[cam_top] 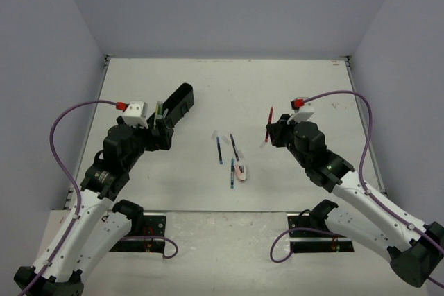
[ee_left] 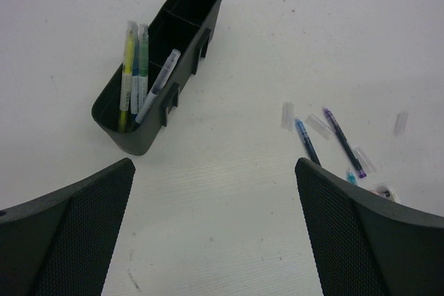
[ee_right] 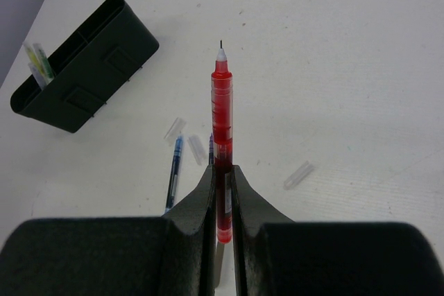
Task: Sort the stationery into containers
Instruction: Pick up the pen cap from the center of the board.
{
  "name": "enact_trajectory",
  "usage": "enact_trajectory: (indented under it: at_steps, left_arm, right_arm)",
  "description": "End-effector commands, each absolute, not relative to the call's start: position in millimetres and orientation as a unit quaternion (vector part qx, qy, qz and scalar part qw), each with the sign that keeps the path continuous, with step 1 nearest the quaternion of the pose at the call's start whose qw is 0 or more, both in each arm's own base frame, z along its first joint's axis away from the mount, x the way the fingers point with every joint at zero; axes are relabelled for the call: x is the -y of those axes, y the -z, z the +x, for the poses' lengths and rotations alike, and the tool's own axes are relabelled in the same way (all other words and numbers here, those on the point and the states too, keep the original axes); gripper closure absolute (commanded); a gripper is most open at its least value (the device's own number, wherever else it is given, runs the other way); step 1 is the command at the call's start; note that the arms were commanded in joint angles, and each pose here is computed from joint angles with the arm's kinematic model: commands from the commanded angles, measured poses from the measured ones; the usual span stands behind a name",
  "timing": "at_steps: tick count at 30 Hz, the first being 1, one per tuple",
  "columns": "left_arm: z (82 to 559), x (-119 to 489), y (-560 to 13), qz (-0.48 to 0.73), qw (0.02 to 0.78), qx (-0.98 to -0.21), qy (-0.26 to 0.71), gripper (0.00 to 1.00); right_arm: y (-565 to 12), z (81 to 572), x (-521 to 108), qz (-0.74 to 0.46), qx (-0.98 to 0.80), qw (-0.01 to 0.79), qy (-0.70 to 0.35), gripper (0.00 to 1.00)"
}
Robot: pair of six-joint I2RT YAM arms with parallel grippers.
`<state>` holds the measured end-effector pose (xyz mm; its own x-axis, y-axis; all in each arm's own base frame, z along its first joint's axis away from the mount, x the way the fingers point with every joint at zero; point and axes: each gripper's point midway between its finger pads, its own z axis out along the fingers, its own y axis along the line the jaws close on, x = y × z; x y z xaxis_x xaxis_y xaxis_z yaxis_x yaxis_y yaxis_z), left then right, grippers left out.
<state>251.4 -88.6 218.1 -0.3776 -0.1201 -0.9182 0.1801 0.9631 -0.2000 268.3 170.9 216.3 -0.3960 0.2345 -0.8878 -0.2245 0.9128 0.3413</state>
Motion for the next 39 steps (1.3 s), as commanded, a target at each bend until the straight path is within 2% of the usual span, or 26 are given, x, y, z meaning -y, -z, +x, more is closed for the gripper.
enact_trajectory:
  at_steps: [1,10,13,16,24,26,32,39]
  left_arm:
    - [255.2,83.6,-224.3,0.003,0.566,-0.814,0.128,0.0]
    - [260.7,86.3,-231.2,-0.004,0.564,-0.815,0.136,0.0]
    - [268.0,95.5,-223.6,-0.002,0.54,-0.829,0.145,0.0]
    - [282.3,122.4,-207.2,0.006,0.485,-0.861,0.156,0.0]
    - [319.8,219.8,-180.8,0.082,0.429,-0.893,0.111,0.0]
    - [336.2,238.9,-158.6,0.11,0.396,-0.907,0.098,0.06]
    - [364.1,260.3,-122.1,0.162,0.337,-0.926,0.057,0.31]
    - [369.6,263.4,-74.6,0.19,0.274,-0.942,0.033,0.37]
  right_arm:
    - [-231.9,271.4,-171.8,0.01,-0.791,0.57,-0.223,1.0]
    - [-228.4,273.9,-174.5,0.011,-0.797,0.562,-0.22,1.0]
    - [-229.4,274.4,-172.1,0.012,-0.796,0.566,-0.215,1.0]
    - [-230.2,276.3,-167.3,0.017,-0.795,0.571,-0.203,1.0]
    - [-230.3,277.0,-154.7,0.031,-0.794,0.581,-0.179,1.0]
    - [-231.4,276.4,-154.7,0.031,-0.792,0.582,-0.181,1.0]
    - [-230.3,277.1,-154.6,0.03,-0.795,0.579,-0.177,1.0]
    - [-225.7,278.4,-159.1,0.024,-0.801,0.571,-0.178,1.0]
